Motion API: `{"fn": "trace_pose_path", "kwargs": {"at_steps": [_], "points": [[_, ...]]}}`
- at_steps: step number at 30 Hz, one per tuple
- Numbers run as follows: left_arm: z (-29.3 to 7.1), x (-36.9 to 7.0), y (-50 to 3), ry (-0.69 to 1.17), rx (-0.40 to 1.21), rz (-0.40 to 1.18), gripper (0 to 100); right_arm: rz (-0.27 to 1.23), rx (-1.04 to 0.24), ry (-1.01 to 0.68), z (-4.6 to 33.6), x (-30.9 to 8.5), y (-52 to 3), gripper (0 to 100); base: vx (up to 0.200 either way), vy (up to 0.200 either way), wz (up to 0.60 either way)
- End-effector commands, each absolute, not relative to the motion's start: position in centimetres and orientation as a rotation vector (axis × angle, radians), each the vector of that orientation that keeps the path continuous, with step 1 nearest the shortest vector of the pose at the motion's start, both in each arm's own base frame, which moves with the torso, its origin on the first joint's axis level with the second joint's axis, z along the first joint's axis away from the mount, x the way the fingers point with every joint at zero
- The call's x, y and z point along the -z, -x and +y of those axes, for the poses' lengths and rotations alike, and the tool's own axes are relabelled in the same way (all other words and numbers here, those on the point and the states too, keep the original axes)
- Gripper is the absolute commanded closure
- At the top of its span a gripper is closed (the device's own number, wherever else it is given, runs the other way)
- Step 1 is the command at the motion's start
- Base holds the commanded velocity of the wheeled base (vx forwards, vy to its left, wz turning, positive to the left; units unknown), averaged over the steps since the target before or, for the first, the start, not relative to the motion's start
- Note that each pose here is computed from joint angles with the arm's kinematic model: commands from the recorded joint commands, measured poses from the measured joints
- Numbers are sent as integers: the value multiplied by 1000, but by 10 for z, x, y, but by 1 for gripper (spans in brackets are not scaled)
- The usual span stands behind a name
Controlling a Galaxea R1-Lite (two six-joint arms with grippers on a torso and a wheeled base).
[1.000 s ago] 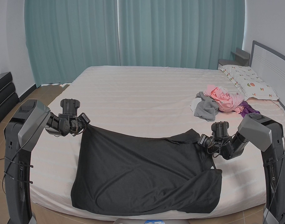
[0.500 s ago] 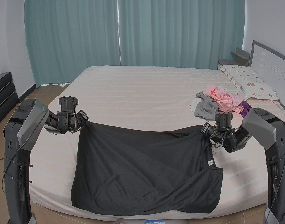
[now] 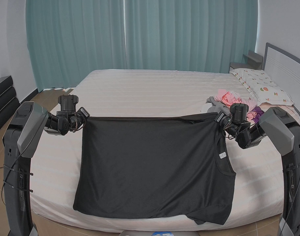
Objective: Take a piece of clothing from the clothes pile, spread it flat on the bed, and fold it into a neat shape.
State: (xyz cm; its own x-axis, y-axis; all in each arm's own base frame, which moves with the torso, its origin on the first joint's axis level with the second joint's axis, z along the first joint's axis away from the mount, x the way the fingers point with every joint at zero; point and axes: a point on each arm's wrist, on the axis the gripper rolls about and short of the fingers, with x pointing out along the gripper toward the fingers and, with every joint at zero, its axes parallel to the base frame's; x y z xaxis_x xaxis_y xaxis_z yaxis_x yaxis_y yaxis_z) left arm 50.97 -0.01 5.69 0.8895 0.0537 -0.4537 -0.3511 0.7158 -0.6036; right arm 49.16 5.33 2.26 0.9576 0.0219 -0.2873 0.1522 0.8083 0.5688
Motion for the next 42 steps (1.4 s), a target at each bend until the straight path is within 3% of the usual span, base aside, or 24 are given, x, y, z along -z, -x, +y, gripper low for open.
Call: {"fn": "trace_pose_path", "kwargs": {"at_steps": [1,8,32,33,37,42], "points": [[6,-64,-513,749,-234,398,100,221,59,-631,55,-44,-499,100,0,0,0],[6,-60,-514,749,-233,400,100,220,51,-623,59,-42,-501,100,0,0,0],[-7,18,-522,727,-269,539,100,385,83,-596,70,40,-498,100,0,0,0],[-7,19,-521,726,-271,541,0,388,83,-596,70,41,-498,0,0,0,0],[-7,17,-520,726,-273,544,0,385,82,-600,70,37,-496,0,0,0,0],[-1,2,-515,731,-283,536,0,370,79,-633,62,4,-482,0,0,0,0]]}}
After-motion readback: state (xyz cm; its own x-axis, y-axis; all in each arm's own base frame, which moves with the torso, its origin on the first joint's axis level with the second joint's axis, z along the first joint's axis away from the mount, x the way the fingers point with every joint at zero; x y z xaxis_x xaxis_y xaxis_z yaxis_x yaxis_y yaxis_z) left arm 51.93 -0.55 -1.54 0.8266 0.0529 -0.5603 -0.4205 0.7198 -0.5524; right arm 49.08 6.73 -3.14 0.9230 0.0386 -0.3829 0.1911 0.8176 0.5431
